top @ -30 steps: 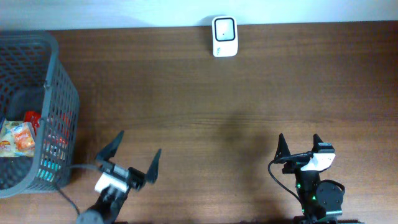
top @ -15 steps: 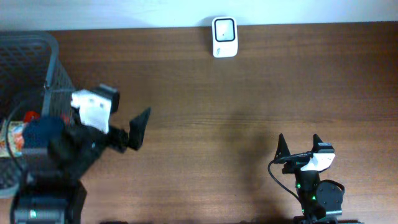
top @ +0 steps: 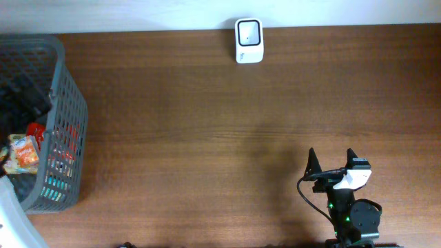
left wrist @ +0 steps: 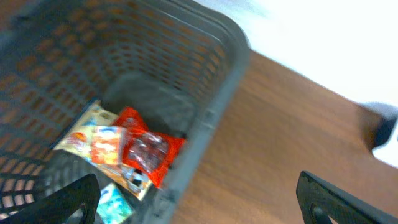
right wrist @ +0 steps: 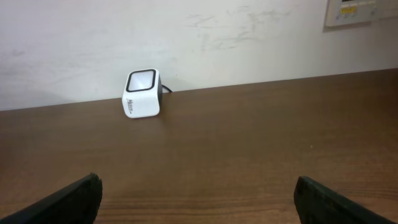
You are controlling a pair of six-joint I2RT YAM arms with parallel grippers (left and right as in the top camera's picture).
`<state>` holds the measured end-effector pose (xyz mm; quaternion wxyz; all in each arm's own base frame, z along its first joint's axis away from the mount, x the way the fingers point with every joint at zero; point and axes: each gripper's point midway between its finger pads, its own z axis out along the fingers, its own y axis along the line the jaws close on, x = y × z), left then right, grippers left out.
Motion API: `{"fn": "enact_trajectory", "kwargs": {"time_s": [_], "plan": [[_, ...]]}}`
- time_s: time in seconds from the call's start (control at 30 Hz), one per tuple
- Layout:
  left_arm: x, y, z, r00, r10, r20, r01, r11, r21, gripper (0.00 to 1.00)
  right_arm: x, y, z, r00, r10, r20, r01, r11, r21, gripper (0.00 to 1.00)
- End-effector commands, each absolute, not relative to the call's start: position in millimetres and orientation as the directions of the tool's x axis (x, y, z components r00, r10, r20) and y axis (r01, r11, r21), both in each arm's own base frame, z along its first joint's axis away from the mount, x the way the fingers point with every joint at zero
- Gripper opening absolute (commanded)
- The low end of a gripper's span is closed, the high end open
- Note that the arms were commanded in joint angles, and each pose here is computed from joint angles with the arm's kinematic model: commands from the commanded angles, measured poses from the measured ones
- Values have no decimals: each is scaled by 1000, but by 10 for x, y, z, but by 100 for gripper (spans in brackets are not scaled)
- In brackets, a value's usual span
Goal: Scan the item barcode
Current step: 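Reach left gripper into basket, grasp orange candy box, place on table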
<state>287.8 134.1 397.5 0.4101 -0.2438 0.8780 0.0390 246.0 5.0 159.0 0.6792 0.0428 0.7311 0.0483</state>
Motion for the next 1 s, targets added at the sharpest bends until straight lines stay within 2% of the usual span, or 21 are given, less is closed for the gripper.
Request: {"fn": "enact_trajectory", "kwargs": {"time_s": [0.0,0.07,0.27,0.4,0.5,0.6,0.7,0.9,0.93,0.97], "plan": [[2850,1902,3962,-376,-580,-722,-652,720,-238,99,2460,15,1560,-76,124,-989,15,992,124,99],[2893,2438,3635,-300,-698,-651,-763,585,-275,99,2460,15,1560,-76,125,-989,15,992,124,98],[2980,3050,2607,-336,-835,-436,-863,458,-213,99,2460,15,1560,-76,125,-989,15,992,124,98],[3059,3114,2150,-370,-868,-330,-878,443,-182,99,2460,15,1560,-76,124,-989,15,992,124,98],[3064,3117,2026,-391,-866,-313,-885,446,-130,99,2460,15,1560,-76,125,-989,15,992,124,98],[3108,2913,1826,-454,-860,-234,-874,481,-71,99,2460,15,1560,-76,125,-989,15,992,124,98],[3021,2974,1610,-481,-853,-203,-875,480,60,99,2460,15,1560,-76,125,-989,15,992,124,98],[3173,2819,1066,-545,-836,-70,-837,536,113,99,2460,15,1560,-76,125,-989,15,992,124,98],[3183,2836,1026,-545,-836,-69,-836,535,118,95,2460,15,1560,-76,125,-989,15,992,124,98],[3167,2866,1003,-545,-836,-71,-835,533,135,85,2460,15,1560,-76,124,-989,15,992,124,98]]}}
